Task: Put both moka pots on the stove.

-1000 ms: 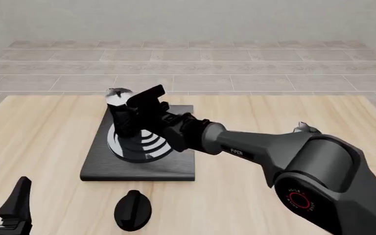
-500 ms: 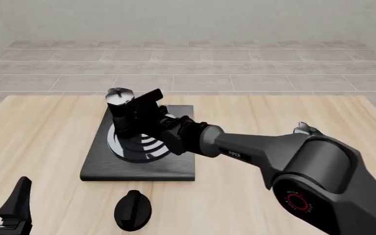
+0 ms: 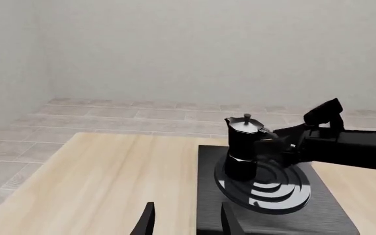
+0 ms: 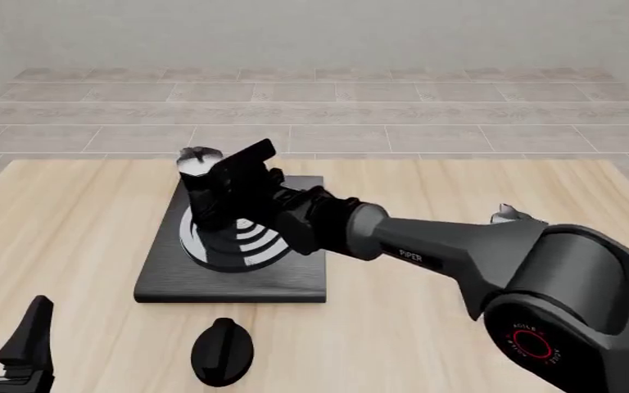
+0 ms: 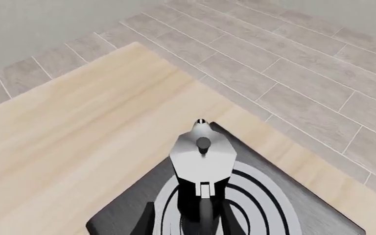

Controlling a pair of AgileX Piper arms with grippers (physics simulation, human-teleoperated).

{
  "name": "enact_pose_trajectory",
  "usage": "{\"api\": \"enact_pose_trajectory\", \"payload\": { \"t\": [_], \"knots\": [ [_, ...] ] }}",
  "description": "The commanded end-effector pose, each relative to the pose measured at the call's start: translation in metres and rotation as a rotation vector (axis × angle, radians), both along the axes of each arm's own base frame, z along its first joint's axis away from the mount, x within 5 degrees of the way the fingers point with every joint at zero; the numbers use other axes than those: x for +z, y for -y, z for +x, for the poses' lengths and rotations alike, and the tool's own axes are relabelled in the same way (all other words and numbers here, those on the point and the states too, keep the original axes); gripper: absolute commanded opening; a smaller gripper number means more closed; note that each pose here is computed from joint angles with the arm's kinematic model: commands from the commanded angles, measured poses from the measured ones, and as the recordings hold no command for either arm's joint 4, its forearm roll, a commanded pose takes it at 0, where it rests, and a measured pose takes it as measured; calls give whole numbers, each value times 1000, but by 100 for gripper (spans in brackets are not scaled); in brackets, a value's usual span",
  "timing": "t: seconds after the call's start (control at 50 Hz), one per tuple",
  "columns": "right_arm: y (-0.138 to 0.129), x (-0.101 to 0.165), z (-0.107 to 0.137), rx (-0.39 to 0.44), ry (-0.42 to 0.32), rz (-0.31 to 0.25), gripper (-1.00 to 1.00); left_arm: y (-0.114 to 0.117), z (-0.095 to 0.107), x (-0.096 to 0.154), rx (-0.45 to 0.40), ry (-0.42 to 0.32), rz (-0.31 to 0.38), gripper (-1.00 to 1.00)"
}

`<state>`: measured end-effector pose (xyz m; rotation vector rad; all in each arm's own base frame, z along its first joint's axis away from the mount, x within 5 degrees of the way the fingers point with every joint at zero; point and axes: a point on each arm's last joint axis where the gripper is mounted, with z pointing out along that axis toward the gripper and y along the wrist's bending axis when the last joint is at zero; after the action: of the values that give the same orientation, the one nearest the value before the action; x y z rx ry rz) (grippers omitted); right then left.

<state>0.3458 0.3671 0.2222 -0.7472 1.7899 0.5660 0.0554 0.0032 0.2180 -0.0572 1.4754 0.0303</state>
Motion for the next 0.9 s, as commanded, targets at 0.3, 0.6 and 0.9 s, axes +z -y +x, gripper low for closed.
{"api": "enact_pose_trajectory", "payload": {
  "t": [0.3, 0.6, 0.9],
  "knots": [
    [28, 40, -39, 31, 37, -6, 100, 0, 0, 0, -3, 2, 17, 100],
    [77, 75, -72, 3, 72, 62, 100, 0, 0, 1, -4, 5, 22, 100],
    [130, 91, -89, -69, 114, 101, 100, 1, 0, 2, -7, 8, 26, 100]
  ]
}}
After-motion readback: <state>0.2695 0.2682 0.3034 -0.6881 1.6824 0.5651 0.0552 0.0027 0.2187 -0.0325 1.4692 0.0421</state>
